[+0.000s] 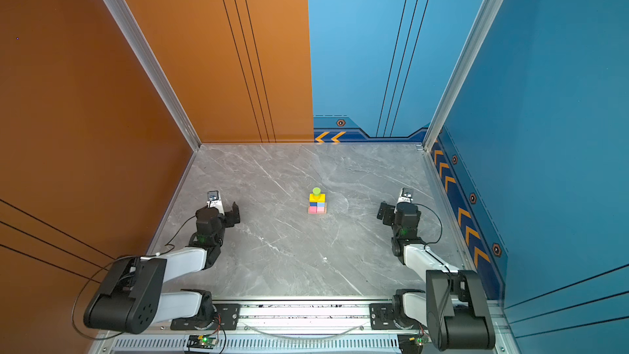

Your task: Build the wood block tower

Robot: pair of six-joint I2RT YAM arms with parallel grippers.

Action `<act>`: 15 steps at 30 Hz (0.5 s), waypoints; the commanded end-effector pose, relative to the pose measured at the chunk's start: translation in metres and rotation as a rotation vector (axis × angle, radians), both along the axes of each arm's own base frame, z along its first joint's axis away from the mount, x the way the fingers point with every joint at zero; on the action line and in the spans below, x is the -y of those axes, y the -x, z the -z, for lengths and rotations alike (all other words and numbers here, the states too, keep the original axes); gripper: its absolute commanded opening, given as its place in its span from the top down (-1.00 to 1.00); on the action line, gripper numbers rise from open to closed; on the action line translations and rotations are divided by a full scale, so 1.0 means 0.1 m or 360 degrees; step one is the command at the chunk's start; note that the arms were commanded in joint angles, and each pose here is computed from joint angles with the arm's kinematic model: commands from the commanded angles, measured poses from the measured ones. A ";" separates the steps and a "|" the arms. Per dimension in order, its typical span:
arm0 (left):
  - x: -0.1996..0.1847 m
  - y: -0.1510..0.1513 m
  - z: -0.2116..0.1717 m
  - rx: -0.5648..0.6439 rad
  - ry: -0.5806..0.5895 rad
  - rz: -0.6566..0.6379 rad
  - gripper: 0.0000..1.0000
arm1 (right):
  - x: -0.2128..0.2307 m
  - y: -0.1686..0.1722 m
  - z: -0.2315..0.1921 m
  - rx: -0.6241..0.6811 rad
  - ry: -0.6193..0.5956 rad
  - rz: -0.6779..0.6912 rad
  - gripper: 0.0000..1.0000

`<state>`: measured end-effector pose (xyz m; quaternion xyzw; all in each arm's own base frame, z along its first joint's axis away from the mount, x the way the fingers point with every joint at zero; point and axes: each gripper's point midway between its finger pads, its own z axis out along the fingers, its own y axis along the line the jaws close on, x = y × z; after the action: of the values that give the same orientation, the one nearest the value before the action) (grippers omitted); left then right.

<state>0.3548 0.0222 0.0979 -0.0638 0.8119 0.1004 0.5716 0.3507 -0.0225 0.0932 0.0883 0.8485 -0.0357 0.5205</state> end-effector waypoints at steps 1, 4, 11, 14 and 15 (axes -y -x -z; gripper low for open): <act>0.06 -0.14 -0.16 0.0202 -0.0018 0.0084 -0.96 | -0.12 -0.20 -0.28 0.0196 0.0224 -0.0118 -0.99; 0.12 -0.16 -0.06 0.0245 -0.0030 0.0142 -0.96 | -0.14 -0.26 -0.23 0.0139 0.0223 -0.0137 -1.00; 0.17 -0.18 -0.05 0.0225 -0.0019 0.0197 -0.95 | -0.25 -0.21 -0.27 0.0212 0.0207 -0.0225 -0.99; 0.18 -0.18 -0.05 0.0217 -0.0020 0.0210 -0.96 | -0.31 -0.21 -0.26 0.0256 0.0182 -0.0270 -0.99; 0.19 -0.19 -0.04 0.0213 -0.0021 0.0214 -0.96 | -0.34 -0.21 -0.25 0.0270 0.0178 -0.0282 -1.00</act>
<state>0.3680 0.0066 0.0894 -0.0241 0.7868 0.0696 0.6128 0.3710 0.0007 0.1130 0.0062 0.8176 -0.0440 0.5741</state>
